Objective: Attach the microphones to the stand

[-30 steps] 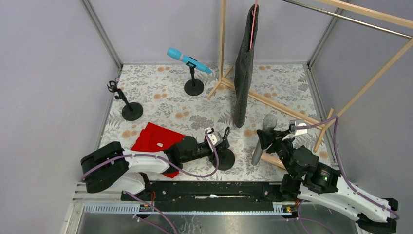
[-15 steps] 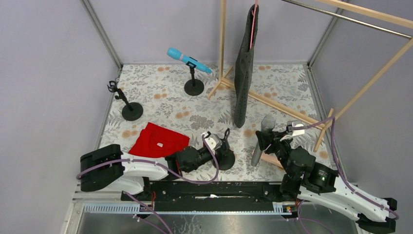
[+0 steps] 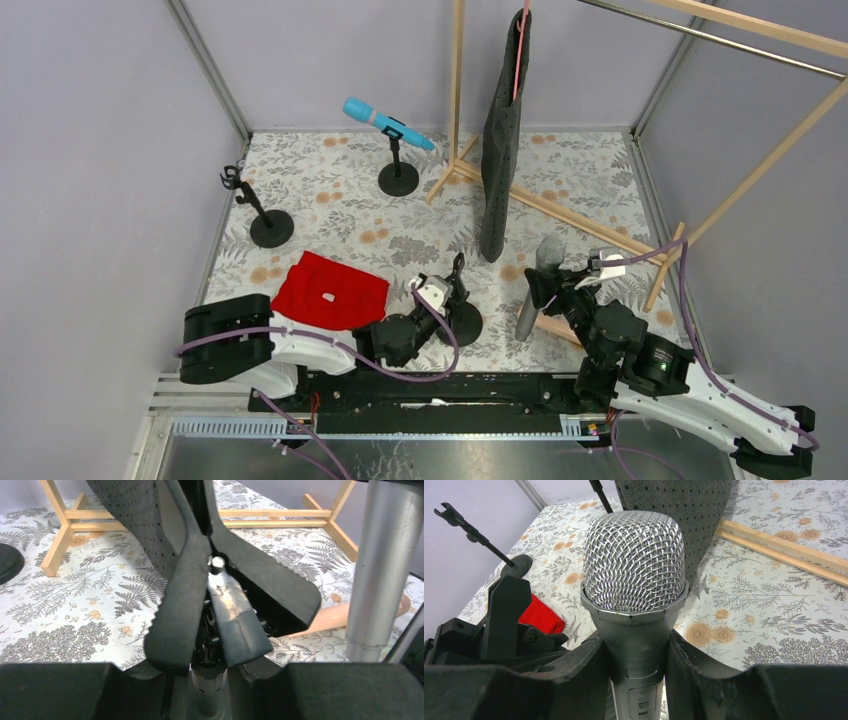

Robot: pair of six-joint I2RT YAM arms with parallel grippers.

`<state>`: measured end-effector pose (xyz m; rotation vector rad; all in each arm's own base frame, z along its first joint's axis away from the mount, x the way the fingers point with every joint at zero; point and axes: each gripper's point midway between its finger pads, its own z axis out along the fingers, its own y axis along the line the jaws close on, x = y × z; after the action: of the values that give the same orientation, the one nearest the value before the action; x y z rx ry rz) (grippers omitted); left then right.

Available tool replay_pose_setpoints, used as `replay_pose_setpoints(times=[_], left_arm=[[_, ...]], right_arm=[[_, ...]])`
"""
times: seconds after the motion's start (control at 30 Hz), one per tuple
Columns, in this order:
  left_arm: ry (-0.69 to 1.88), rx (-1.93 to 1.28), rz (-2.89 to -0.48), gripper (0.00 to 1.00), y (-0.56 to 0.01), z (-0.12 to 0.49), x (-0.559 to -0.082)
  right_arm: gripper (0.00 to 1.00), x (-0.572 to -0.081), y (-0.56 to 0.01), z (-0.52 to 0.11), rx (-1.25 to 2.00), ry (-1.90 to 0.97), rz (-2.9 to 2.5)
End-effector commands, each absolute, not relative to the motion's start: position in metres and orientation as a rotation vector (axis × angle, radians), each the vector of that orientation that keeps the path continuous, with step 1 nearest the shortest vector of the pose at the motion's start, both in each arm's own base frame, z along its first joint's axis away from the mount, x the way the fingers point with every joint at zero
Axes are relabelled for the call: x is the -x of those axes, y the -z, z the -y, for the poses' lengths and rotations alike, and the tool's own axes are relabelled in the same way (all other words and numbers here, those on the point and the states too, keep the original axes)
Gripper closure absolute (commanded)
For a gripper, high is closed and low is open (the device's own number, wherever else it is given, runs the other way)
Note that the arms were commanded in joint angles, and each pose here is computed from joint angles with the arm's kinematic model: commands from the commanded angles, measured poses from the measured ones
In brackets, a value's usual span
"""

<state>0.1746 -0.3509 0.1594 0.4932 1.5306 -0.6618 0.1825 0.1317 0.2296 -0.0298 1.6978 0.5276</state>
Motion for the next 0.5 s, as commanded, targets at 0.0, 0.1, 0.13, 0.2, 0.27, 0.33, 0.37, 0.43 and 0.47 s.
replay_pose_setpoints(times=[0.0, 0.1, 0.13, 0.2, 0.27, 0.33, 0.37, 0.43, 0.47], left_arm=[[0.606, -0.407, -1.523, 0.72, -0.176, 0.353, -0.188], [0.596, -0.441, -1.522, 0.82, -0.174, 0.353, -0.187], [0.600, -0.458, -1.517, 0.85, -0.174, 0.352, -0.185], [0.607, -0.503, -1.496, 0.92, -0.174, 0.353, -0.182], [0.631, -0.561, -1.466, 0.97, -0.176, 0.353, -0.178], [0.703, -0.644, -1.439, 0.99, -0.176, 0.357, -0.172], [0.753, -0.703, -1.424, 0.99, -0.176, 0.361, -0.168], [0.866, -0.826, -1.379, 1.00, -0.178, 0.368, -0.155], [0.870, -0.875, -1.356, 1.00, -0.177, 0.368, -0.153]], right_arm=[[1.00, -0.186, -0.238, -0.128, -0.035, -0.545, -1.662], [1.00, -0.188, -0.237, -0.130, -0.036, -0.540, -1.652], [1.00, -0.188, -0.237, -0.131, -0.036, -0.542, -1.646], [1.00, -0.190, -0.236, -0.134, -0.034, -0.543, -1.641], [1.00, -0.190, -0.236, -0.138, -0.020, -0.545, -1.641], [1.00, -0.191, -0.236, -0.141, -0.008, -0.544, -1.644], [1.00, -0.191, -0.234, -0.143, 0.001, -0.543, -1.649], [1.00, -0.191, -0.233, -0.146, 0.019, -0.542, -1.655], [1.00, -0.191, -0.233, -0.147, 0.027, -0.545, -1.655]])
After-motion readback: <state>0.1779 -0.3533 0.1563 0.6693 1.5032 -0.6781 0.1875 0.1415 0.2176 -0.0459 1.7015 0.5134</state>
